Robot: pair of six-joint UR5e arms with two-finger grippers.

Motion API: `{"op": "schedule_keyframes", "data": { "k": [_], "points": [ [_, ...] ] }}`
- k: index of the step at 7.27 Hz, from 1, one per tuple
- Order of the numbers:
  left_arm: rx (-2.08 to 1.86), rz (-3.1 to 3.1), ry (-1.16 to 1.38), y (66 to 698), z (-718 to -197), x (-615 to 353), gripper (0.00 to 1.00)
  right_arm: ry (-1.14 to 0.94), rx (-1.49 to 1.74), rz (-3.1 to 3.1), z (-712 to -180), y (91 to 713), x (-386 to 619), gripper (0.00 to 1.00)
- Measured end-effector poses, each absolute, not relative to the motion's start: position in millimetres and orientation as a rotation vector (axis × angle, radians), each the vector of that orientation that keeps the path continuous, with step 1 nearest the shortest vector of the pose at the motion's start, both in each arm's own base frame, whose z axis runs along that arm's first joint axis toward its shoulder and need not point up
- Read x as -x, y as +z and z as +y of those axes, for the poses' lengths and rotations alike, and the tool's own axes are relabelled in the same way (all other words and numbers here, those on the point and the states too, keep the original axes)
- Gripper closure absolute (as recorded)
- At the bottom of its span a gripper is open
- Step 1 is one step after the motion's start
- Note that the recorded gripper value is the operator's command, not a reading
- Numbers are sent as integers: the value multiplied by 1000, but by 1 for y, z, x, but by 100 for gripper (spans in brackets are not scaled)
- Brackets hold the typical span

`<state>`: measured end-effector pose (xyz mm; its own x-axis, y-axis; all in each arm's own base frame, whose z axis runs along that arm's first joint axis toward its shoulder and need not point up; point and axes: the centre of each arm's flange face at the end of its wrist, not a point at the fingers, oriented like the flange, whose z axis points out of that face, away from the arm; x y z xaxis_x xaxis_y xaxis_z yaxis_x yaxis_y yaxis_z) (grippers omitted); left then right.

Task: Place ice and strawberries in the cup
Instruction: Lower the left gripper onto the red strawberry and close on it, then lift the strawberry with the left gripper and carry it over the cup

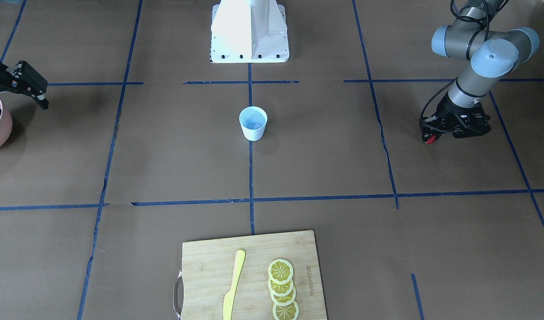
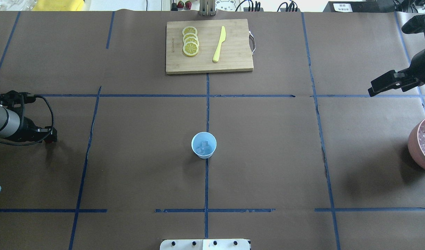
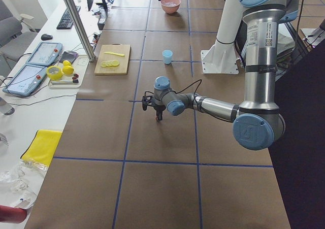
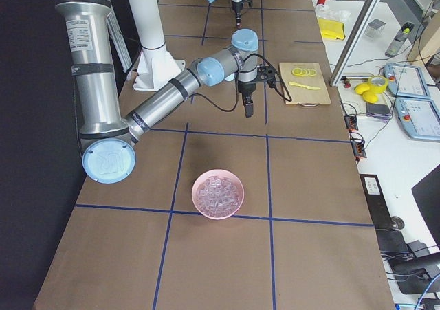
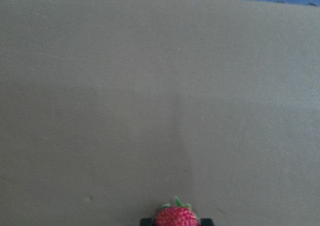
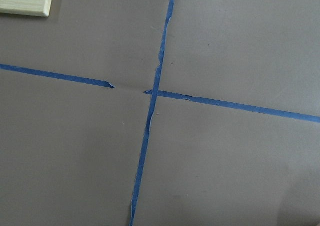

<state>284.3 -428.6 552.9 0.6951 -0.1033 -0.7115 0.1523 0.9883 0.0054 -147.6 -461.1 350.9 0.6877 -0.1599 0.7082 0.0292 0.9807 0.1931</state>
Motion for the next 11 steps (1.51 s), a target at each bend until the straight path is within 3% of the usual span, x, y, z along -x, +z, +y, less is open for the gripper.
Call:
{"op": "schedule_keyframes", "data": {
  "k": [2,5,8,11],
  "points": [
    [-77,803,-186,530,-441,-260,97,-107,-173,-809,-460,350,147,0],
    [-17,752,-239,388,-454,-249,97,-115,-167,-800,-457,359,142,0],
    [68,807,-279,254,-443,-347,97,-163,-171,-777,-455,404,90,0],
    [47,856,-261,174,-392,-450,97,-181,-143,-774,-442,459,40,0]
  ]
}}
